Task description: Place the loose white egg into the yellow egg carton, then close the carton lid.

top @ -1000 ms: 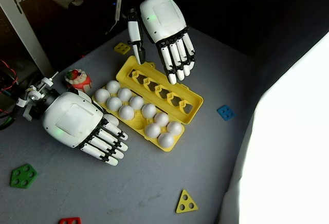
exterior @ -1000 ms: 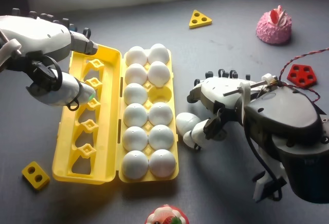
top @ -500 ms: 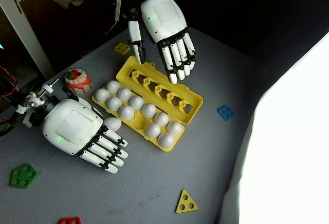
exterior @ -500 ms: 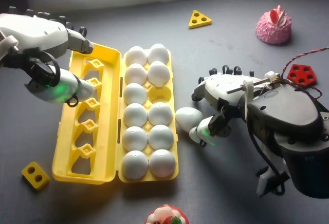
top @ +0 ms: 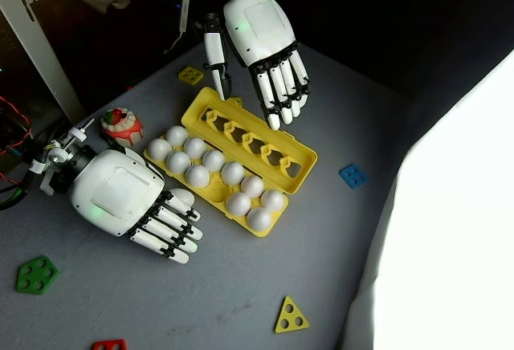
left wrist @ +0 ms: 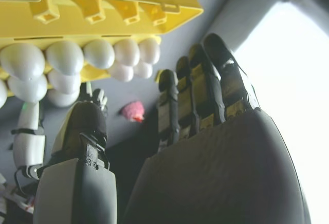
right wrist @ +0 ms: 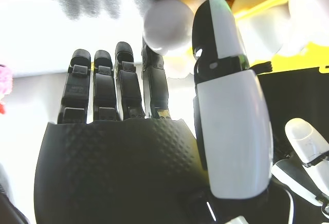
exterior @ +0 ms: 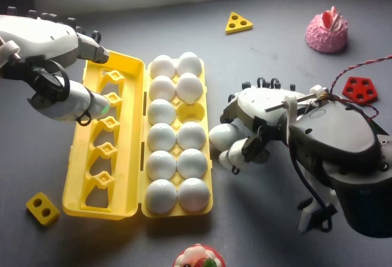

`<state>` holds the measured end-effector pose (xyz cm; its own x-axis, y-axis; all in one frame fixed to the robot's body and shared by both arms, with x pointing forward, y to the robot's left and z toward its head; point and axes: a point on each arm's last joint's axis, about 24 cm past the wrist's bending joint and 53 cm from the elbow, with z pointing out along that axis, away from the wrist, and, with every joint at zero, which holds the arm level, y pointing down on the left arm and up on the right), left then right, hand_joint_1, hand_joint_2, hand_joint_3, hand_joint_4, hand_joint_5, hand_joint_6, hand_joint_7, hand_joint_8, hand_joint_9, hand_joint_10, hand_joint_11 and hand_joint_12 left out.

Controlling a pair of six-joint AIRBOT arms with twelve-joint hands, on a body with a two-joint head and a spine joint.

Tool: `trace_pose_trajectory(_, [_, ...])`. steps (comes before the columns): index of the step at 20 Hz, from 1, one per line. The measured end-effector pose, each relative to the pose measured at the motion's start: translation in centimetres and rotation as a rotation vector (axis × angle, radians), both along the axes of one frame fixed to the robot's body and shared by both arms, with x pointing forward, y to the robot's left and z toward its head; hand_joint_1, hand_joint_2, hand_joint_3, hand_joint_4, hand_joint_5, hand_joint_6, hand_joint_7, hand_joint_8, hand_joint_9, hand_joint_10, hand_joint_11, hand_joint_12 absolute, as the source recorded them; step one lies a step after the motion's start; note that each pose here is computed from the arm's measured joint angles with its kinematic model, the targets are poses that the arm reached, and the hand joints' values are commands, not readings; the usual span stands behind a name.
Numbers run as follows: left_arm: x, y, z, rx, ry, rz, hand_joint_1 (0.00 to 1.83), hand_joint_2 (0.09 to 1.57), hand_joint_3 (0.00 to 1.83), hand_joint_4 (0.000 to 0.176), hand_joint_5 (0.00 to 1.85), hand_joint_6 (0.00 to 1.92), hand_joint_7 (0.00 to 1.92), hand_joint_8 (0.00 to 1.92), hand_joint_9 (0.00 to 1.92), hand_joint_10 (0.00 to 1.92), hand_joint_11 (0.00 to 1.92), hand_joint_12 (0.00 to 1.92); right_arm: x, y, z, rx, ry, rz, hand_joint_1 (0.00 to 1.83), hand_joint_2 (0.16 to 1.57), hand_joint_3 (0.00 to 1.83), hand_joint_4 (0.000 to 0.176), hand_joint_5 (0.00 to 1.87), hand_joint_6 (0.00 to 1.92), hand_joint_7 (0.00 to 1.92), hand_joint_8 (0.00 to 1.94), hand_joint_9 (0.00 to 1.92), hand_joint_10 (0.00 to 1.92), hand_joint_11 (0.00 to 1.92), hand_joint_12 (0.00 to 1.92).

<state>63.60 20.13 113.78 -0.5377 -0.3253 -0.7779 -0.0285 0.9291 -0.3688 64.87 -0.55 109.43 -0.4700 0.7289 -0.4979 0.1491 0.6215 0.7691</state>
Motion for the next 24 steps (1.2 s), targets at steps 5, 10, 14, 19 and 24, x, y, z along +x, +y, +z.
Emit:
trace_pose_trajectory(5, [0.00, -0.02, 0.00, 0.000, 0.000, -0.001, 0.53, 1.25, 0.00, 0.017, 0.30, 0.01, 0.26, 0.00, 0.25, 0.00, 0.00, 0.77, 0.30, 0.34, 0.99, 0.009, -0.025, 0.007, 1.00, 1.08, 0.00, 0.000, 0.52, 0.11, 0.18, 0.00, 0.00, 0.00, 0.00, 0.00])
trace_pose_trajectory(10, [0.05, 0.05, 0.02, 0.000, -0.001, 0.001, 0.55, 1.25, 0.00, 0.010, 0.29, 0.00, 0.26, 0.00, 0.24, 0.00, 0.00, 0.77, 0.26, 0.45, 0.85, 0.009, -0.023, 0.008, 1.03, 1.08, 0.00, 0.000, 0.52, 0.11, 0.18, 0.00, 0.00, 0.00, 0.00, 0.00])
trace_pose_trajectory(14, [0.06, 0.05, 0.02, -0.001, -0.001, 0.001, 0.54, 1.26, 0.00, 0.011, 0.30, 0.01, 0.26, 0.00, 0.25, 0.01, 0.00, 0.79, 0.14, 0.84, 0.73, 0.010, -0.021, 0.015, 1.01, 1.08, 0.00, 0.000, 0.51, 0.11, 0.18, 0.00, 0.01, 0.00, 0.00, 0.00])
trace_pose_trajectory(19, [0.16, 0.24, 0.02, 0.001, -0.001, 0.005, 0.50, 1.27, 0.00, 0.018, 0.29, 0.00, 0.27, 0.00, 0.25, 0.00, 0.00, 0.76, 0.78, 0.30, 0.59, 0.009, -0.023, -0.006, 1.00, 1.08, 0.00, 0.000, 0.48, 0.10, 0.17, 0.00, 0.01, 0.01, 0.00, 0.00])
trace_pose_trajectory(24, [0.15, 0.22, 0.01, 0.001, -0.001, 0.005, 0.50, 1.27, 0.00, 0.019, 0.29, 0.00, 0.27, 0.00, 0.26, 0.00, 0.00, 0.75, 0.94, 0.21, 0.54, 0.008, -0.024, -0.010, 1.00, 1.08, 0.00, 0.000, 0.48, 0.10, 0.17, 0.00, 0.02, 0.01, 0.00, 0.00])
